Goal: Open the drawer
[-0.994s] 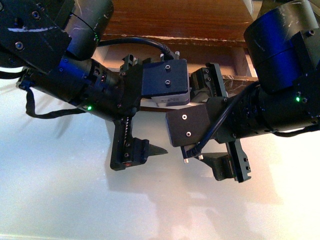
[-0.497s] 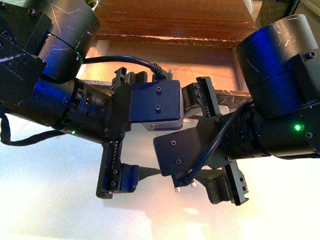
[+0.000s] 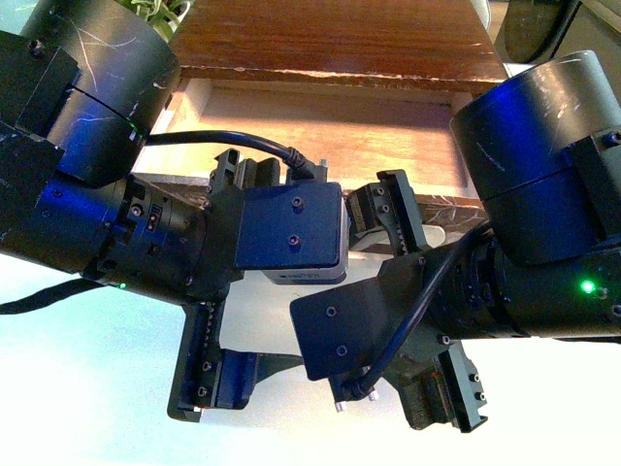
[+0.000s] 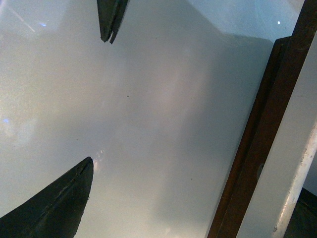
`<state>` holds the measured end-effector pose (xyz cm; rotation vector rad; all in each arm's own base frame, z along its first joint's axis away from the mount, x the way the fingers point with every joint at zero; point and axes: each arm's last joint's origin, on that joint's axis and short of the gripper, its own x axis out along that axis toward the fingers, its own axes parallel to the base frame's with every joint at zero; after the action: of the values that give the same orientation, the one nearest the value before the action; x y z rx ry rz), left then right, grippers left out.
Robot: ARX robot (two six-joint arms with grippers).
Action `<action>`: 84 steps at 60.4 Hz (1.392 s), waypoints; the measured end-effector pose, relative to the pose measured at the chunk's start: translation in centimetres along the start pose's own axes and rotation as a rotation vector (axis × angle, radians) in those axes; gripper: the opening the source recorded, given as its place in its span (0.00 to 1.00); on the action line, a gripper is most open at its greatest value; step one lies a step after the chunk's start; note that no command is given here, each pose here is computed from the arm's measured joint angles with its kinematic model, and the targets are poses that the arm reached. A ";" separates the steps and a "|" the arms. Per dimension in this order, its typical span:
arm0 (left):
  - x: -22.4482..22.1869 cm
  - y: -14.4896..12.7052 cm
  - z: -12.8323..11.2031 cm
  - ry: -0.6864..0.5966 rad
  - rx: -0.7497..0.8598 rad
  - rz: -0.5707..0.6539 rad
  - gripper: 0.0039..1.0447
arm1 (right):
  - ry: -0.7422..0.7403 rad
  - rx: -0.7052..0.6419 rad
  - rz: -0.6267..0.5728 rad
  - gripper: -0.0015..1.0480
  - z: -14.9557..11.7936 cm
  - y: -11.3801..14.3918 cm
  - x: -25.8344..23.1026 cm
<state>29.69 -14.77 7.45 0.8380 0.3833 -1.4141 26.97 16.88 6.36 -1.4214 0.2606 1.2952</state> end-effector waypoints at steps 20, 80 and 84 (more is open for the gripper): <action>-0.4 0.4 0.3 -0.034 -0.033 0.031 0.92 | -0.008 0.024 -0.048 0.91 -0.2 -0.2 0.2; -8.3 3.3 1.7 -0.210 -0.252 0.155 0.92 | -0.015 0.121 -0.268 0.91 -0.9 -3.3 -7.4; -9.5 3.5 1.6 -0.239 -0.288 0.170 0.92 | -0.021 0.139 -0.278 0.91 -0.8 -3.1 -8.4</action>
<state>31.17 -9.38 16.05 0.4507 0.3151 -1.2470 26.66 13.19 14.53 -1.2756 0.1310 1.0438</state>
